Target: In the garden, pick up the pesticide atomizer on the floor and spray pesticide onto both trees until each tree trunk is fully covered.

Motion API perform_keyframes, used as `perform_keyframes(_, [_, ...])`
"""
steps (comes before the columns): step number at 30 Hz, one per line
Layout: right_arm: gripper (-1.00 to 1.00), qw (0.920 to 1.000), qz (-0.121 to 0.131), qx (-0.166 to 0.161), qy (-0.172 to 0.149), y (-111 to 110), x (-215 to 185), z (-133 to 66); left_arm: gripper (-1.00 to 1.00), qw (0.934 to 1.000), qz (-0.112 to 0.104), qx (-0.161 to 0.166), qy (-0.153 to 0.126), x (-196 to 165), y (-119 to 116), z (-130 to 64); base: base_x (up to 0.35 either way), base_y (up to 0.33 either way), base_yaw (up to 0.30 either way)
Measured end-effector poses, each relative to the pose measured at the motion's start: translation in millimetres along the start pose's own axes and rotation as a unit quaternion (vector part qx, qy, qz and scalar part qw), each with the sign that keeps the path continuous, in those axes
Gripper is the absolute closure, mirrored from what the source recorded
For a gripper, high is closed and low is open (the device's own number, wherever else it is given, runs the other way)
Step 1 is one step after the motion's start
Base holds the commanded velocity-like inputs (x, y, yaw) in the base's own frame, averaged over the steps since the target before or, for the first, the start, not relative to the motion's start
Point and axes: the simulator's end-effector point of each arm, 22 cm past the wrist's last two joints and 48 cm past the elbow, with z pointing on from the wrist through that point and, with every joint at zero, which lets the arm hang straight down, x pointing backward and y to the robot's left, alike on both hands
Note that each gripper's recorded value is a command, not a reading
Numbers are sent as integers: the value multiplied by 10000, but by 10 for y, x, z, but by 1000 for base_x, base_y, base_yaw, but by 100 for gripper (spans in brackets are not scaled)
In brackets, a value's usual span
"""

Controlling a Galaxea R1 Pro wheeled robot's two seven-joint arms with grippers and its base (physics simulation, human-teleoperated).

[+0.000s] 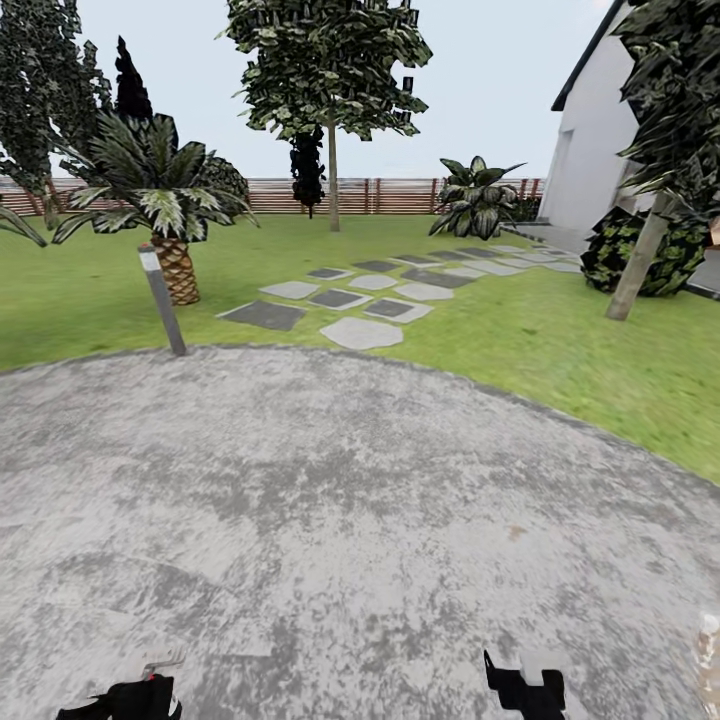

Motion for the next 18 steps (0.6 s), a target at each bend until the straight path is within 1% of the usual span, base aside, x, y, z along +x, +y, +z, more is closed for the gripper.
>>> perform_keyframes(5, [-100,10000,-1,-1,20,0,16,-4,100,10000,0,1,0,0,0,0,338,0,0])
perform_keyframes(6, [-100,10000,-1,0,65,-1,57,-15,100,10000,0,1,0,0,0,0,338,0,0])
perform_keyframes(8, [-100,9996,-1,-14,287,14,256,-76,100,10000,0,1,0,0,0,0,338,0,0])
perform_keyframes(9, [-100,9993,11,-43,376,60,333,-104,100,10000,0,1,0,0,0,0,338,0,0])
perform_keyframes(10, [-100,9989,50,-112,462,188,407,-137,100,10000,0,0,0,0,0,0,338,0,0])
perform_keyframes(11, [-100,9987,86,-139,491,255,432,-151,100,10000,0,0,0,0,0,0,338,0,0])
perform_keyframes(13, [-100,9988,121,-170,446,327,425,-165,100,10000,0,0,0,0,0,0,338,0,0])
perform_keyframes(17, [-100,9997,169,-180,23,355,253,-169,100,10000,-2,0,0,0,0,0,338,0,0])
perform_keyframes(18, [-100,9997,173,-180,-16,356,238,-170,100,10000,-1,0,0,0,0,0,338,0,0])
